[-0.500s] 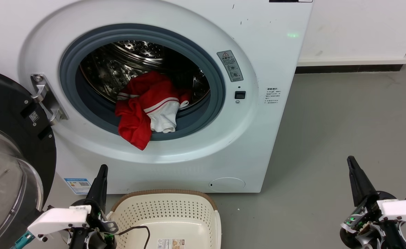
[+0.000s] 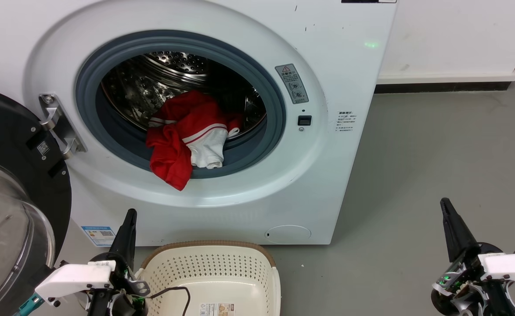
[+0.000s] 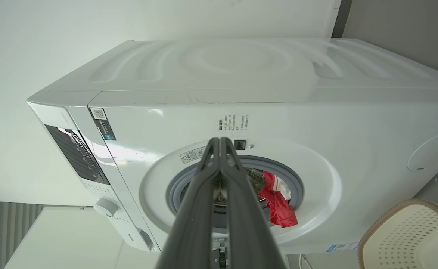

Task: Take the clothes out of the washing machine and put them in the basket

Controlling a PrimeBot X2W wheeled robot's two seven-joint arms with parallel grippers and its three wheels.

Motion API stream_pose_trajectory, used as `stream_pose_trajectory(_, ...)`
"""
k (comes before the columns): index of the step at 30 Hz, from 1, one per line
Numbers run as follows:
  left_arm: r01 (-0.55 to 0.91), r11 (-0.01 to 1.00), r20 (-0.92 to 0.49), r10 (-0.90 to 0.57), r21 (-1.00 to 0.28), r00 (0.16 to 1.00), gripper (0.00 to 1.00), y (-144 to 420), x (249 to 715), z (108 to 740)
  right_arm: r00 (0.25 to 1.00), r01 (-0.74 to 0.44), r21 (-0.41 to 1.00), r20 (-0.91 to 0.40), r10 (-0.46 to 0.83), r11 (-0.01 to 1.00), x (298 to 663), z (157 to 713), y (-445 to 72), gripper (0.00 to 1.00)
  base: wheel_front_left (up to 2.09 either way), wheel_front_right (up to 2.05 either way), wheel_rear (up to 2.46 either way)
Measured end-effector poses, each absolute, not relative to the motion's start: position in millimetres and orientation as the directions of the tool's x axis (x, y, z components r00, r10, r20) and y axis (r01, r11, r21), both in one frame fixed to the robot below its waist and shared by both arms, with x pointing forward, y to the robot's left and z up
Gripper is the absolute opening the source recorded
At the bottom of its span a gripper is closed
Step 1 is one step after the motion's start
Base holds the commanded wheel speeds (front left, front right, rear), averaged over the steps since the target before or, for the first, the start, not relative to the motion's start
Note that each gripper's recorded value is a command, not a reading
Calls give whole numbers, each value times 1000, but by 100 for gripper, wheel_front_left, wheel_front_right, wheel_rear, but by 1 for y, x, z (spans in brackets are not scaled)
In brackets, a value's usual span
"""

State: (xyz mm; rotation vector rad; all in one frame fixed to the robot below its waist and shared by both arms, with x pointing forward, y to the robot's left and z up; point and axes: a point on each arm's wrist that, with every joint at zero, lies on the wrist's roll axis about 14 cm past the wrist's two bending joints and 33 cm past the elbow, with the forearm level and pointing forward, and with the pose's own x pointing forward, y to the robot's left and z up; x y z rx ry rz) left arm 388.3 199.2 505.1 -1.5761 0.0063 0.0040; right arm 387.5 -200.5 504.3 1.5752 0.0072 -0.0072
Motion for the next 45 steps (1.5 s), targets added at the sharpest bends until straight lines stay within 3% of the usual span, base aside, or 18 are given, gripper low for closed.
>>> stream_pose_trajectory(5, -7, -5, -7, -1, -1000, 1000, 0, 199, 388, 505, 1000, 9, 1000, -9, 0, -4, 387, 504, -201, 0, 0, 0, 0)
stream_pose_trajectory(6, -7, -5, -7, -2, -1000, 1000, 100, 199, 388, 505, 1000, 9, 1000, -9, 0, -4, 387, 504, -201, 100, 0, 0, 0)
stream_pose_trajectory(13, -85, -12, -86, 10, -996, 996, 100, 199, 375, 478, 996, 92, 996, -92, -13, -9, 374, 476, -202, 100, 0, 0, 0)
stream_pose_trajectory(19, -67, 62, -65, 33, -996, 997, 100, 203, 376, 486, 995, 93, 995, -91, -37, 49, 374, 477, -205, 100, 0, 0, 0)
stream_pose_trajectory(32, -66, 318, -47, 66, -946, 997, 100, 207, 377, 501, 997, 52, 951, -33, -69, 303, 374, 496, -211, 100, 0, 0, 0)
stream_pose_trajectory(45, -92, 581, -55, 80, -809, 995, 100, 199, 376, 506, 998, 7, 809, 33, -57, 588, 373, 515, -206, 100, 0, 0, 0)
